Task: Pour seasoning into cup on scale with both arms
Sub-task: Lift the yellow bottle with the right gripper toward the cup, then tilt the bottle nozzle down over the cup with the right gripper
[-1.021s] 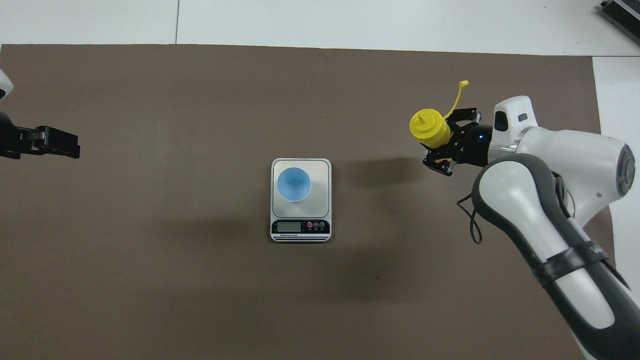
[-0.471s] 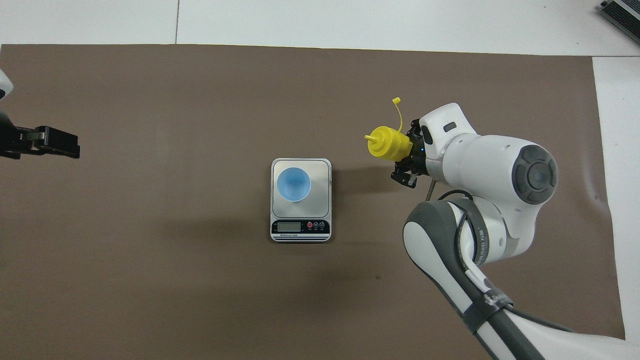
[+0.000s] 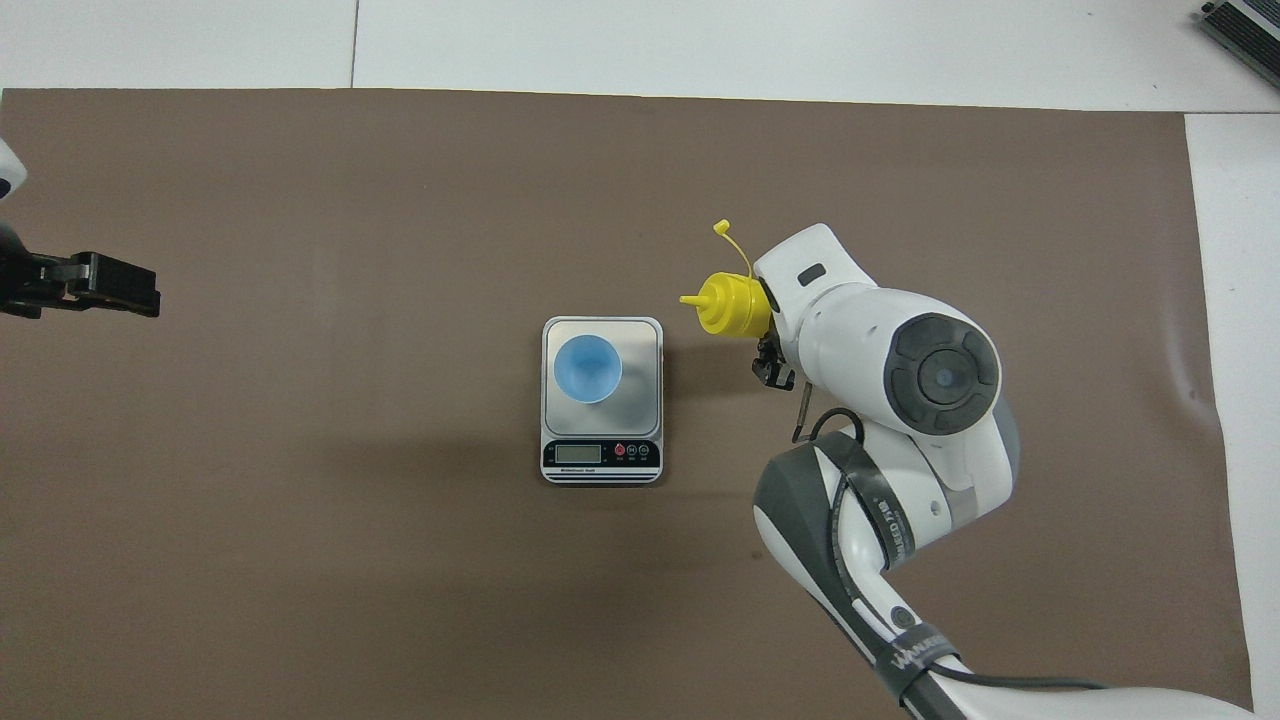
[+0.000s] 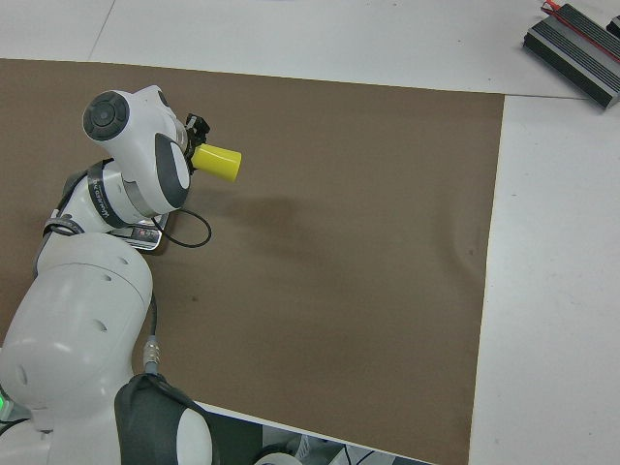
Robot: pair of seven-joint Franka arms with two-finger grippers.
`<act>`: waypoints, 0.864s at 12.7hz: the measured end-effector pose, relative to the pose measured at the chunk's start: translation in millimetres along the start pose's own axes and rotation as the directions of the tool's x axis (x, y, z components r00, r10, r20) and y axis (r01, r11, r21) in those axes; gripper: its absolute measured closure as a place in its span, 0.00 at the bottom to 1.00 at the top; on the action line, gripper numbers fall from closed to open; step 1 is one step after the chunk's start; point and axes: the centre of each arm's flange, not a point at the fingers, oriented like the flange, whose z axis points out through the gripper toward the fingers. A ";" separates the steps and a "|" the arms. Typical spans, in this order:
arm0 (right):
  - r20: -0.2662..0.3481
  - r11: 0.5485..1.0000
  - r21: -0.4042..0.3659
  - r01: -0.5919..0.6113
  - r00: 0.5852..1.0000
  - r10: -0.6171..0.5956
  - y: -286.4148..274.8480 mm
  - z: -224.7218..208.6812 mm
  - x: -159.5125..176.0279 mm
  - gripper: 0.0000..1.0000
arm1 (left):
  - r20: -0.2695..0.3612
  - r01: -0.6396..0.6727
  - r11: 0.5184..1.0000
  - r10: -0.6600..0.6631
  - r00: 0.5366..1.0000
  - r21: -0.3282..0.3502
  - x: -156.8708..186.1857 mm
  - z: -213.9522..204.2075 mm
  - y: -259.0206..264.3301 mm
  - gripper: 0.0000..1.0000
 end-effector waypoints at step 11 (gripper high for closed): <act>0.186 0.978 -0.087 0.188 0.968 -0.170 -47.7 11.6 59.0 0.58 | 0.000 0.000 1.000 0.000 1.000 0.000 0.0 0.0 0.0 0.00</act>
